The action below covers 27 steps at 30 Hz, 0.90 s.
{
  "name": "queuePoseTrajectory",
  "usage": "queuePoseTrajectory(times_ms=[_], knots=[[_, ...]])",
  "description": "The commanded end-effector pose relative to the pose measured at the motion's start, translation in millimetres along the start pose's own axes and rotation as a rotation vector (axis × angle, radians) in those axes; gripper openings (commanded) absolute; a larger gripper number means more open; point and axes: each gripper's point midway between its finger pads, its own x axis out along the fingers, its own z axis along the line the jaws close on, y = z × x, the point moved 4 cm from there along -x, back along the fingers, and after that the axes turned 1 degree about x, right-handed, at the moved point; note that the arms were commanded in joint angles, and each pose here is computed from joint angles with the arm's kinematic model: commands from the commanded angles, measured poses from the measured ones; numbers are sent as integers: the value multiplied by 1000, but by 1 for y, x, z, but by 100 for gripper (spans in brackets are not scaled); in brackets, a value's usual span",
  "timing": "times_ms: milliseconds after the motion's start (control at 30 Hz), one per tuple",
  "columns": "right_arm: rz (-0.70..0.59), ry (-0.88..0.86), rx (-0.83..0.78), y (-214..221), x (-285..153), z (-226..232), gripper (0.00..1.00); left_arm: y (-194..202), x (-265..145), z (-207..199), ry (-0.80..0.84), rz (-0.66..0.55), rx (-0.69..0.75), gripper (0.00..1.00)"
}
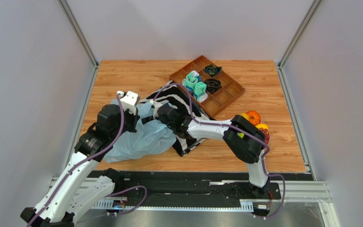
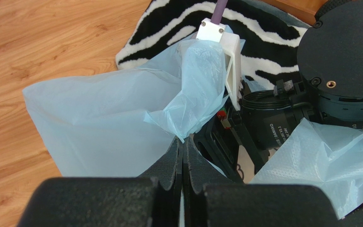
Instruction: Place the fruits into the plastic bag
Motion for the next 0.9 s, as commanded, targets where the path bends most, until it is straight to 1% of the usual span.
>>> queuePoseTrajectory(times_ms=[0,100,133,200,233,267,333,400,567,600,733,800,867], knots=[[-67,-60,-57,-23,-10,22,91,-9,-3,2,-12,-32,-1,0],[-88,-45,-70,-26,-18,22,89,-8,-2,5,-34,-25,-3,0],[-123,-37,-75,-34,-26,26,88,-7,-2,6,-41,-16,-3,0],[-146,-12,-70,-35,-35,20,87,-6,-2,9,-66,-8,-3,0],[-186,-10,-72,-44,-46,24,87,-6,-2,9,-70,-6,-3,0],[-190,0,-60,-42,-51,20,86,-6,-2,10,-74,-8,-3,0],[-241,18,-54,-54,-67,18,86,-6,-2,11,-81,-6,-6,0],[-253,57,-57,-55,-77,7,86,-5,-3,13,-96,-3,-5,0],[-316,144,-101,-64,-109,1,86,-4,-3,15,-116,6,-12,0],[-310,169,-108,-61,-114,-6,86,-4,-4,16,-119,4,-12,0],[-345,232,-78,-64,-137,-22,86,-5,-4,15,-109,-2,-7,0],[-382,238,-66,-72,-152,-25,86,-5,-4,15,-113,-5,-9,0],[-393,249,-59,-70,-161,-31,86,-5,-4,16,-121,-2,-7,0]])
